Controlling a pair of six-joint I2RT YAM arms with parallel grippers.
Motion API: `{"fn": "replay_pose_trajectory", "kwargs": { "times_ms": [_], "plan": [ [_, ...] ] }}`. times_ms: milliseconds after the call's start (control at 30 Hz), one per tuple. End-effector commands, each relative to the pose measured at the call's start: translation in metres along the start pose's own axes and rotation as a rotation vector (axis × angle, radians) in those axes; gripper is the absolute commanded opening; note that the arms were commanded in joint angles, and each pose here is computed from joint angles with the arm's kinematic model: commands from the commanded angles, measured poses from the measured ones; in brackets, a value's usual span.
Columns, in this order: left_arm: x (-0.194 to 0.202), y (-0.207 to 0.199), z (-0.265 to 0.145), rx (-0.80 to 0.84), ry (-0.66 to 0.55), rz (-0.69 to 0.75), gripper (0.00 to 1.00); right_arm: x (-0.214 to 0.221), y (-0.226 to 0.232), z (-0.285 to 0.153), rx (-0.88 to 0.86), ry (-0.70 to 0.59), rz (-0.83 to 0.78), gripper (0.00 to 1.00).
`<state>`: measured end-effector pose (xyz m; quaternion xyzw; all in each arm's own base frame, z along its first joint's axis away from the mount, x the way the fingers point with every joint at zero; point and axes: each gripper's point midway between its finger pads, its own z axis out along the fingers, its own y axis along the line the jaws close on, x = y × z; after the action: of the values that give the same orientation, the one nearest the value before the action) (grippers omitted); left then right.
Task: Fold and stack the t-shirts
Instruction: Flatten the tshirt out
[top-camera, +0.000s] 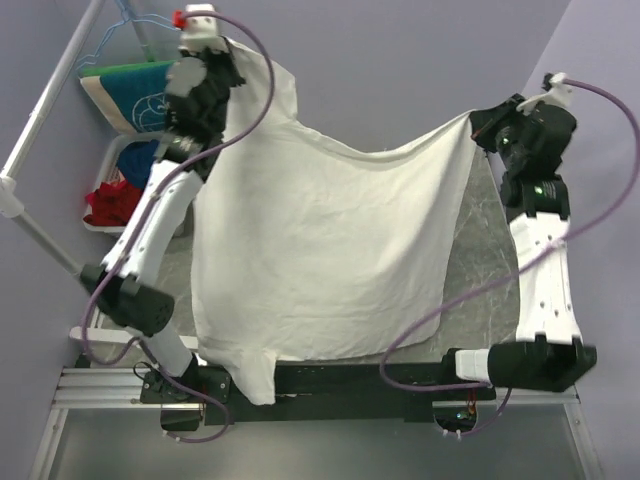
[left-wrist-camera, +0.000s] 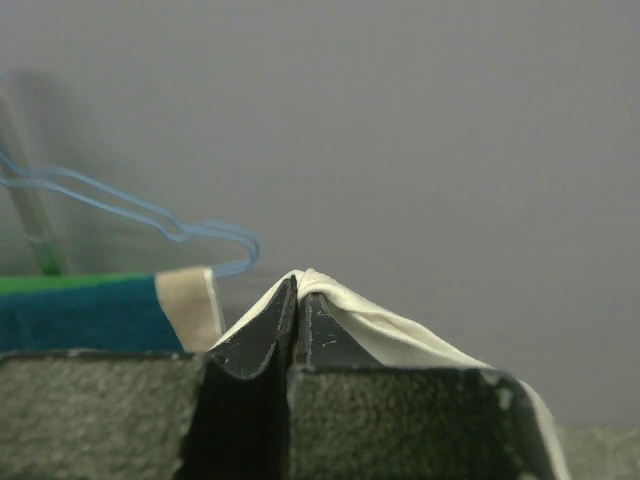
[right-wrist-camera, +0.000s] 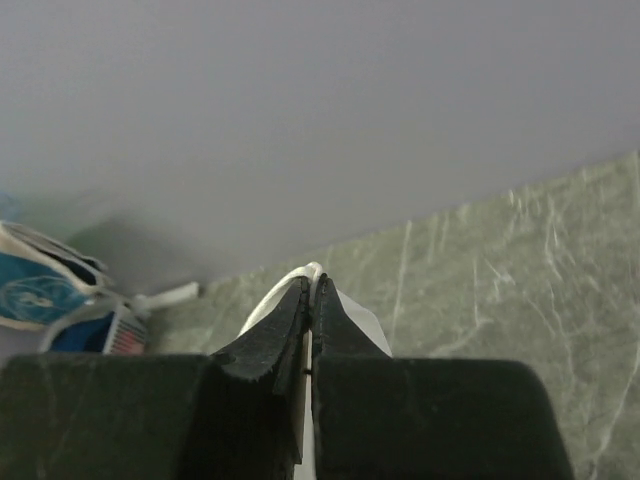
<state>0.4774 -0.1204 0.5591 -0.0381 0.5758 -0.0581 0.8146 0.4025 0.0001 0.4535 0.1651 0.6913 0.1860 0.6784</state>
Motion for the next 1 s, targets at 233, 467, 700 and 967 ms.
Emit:
{"fn": "replay_pose_trajectory", "kwargs": {
  "times_ms": [233,467,700,967],
  "plan": [
    [-0.053,0.015,0.046,-0.020,-0.227,-0.081,0.01,-0.067,0.019,0.045,-0.038,-0.121,-0.064,0.00],
    [-0.121,0.005,0.013,0.052,-0.322,-0.115,0.01,-0.102,0.045,-0.004,-0.088,-0.219,-0.099,0.00],
    [-0.087,-0.028,-0.034,0.195,-0.152,-0.151,0.01,-0.034,0.019,-0.054,-0.049,-0.121,-0.080,0.00],
    [0.207,-0.036,-0.143,0.111,0.640,-0.183,0.01,0.189,-0.070,-0.081,0.124,0.382,0.116,0.00]
  ]
}}
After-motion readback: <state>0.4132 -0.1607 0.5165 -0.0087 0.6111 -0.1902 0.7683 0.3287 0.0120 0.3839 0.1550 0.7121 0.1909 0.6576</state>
